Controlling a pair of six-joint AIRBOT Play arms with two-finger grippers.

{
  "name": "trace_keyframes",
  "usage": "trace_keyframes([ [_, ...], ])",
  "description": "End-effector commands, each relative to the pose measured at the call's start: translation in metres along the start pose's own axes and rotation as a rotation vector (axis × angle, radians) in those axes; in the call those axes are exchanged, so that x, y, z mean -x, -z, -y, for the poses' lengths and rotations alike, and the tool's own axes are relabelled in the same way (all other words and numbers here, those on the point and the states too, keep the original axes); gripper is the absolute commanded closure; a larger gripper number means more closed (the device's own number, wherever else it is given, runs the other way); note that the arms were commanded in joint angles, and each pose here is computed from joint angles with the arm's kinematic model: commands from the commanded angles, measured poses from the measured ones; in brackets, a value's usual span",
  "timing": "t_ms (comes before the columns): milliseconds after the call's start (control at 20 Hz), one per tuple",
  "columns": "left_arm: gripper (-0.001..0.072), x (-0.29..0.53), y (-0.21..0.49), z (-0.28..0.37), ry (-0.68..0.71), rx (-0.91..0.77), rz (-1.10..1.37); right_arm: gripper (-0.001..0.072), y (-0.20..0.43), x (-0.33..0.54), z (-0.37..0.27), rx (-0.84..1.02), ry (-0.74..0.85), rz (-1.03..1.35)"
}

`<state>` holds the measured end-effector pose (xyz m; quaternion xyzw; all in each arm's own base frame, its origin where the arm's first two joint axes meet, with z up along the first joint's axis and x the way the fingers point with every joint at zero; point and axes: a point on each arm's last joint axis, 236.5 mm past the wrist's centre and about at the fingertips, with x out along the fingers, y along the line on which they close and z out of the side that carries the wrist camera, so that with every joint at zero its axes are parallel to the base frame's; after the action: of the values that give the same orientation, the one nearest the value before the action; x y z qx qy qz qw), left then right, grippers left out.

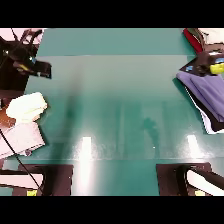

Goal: Fold the shirts.

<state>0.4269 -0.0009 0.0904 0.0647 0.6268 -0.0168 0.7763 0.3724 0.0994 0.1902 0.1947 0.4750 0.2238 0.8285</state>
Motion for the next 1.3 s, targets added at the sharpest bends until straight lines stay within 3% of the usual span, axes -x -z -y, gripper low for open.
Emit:
trace_keyframes([
  [0, 0.0075, -0.038, 0.044, -0.049, -0.124, 0.085, -0.163, 0.0694, 0.015, -0.034, -0.043, 0.168, 0.006, -0.046],
  [250, 0.0075, -0.081, 0.080, -0.091, -0.182, 0.169, -0.236, 0.0695, 0.057, -0.087, -0.093, 0.304, -0.054, -0.191],
  [500, 0.0077, -0.103, 0.082, -0.093, -0.174, 0.166, -0.209, 0.0695, 0.094, -0.134, -0.110, 0.287, -0.086, -0.333],
  [550, 0.0154, -0.104, 0.080, -0.092, -0.168, 0.168, -0.201, 0.0695, 0.097, -0.138, -0.114, 0.291, -0.092, -0.337],
  [600, 0.0419, -0.104, 0.080, -0.092, -0.167, 0.164, -0.202, 0.0694, 0.096, -0.140, -0.118, 0.299, -0.097, -0.325],
  [650, 0.0622, -0.104, 0.080, -0.091, -0.163, 0.156, -0.202, 0.0694, 0.093, -0.139, -0.122, 0.304, -0.103, -0.309],
  [700, 0.0681, -0.104, 0.080, -0.090, -0.159, 0.156, -0.202, 0.0694, 0.090, -0.138, -0.124, 0.302, -0.106, -0.288],
  [900, 0.0682, -0.071, 0.041, -0.061, -0.054, 0.133, -0.034, 0.0695, 0.053, -0.108, -0.134, 0.307, -0.119, -0.118],
  [1050, 0.0682, 0.042, -0.023, -0.014, 0.013, -0.020, 0.319, 0.0695, 0.010, -0.062, -0.131, 0.288, -0.111, 0.077],
  [1250, 0.0682, 0.225, -0.037, 0.108, 0.291, -0.317, 0.764, 0.0695, -0.042, 0.011, -0.118, 0.257, -0.077, 0.349],
])
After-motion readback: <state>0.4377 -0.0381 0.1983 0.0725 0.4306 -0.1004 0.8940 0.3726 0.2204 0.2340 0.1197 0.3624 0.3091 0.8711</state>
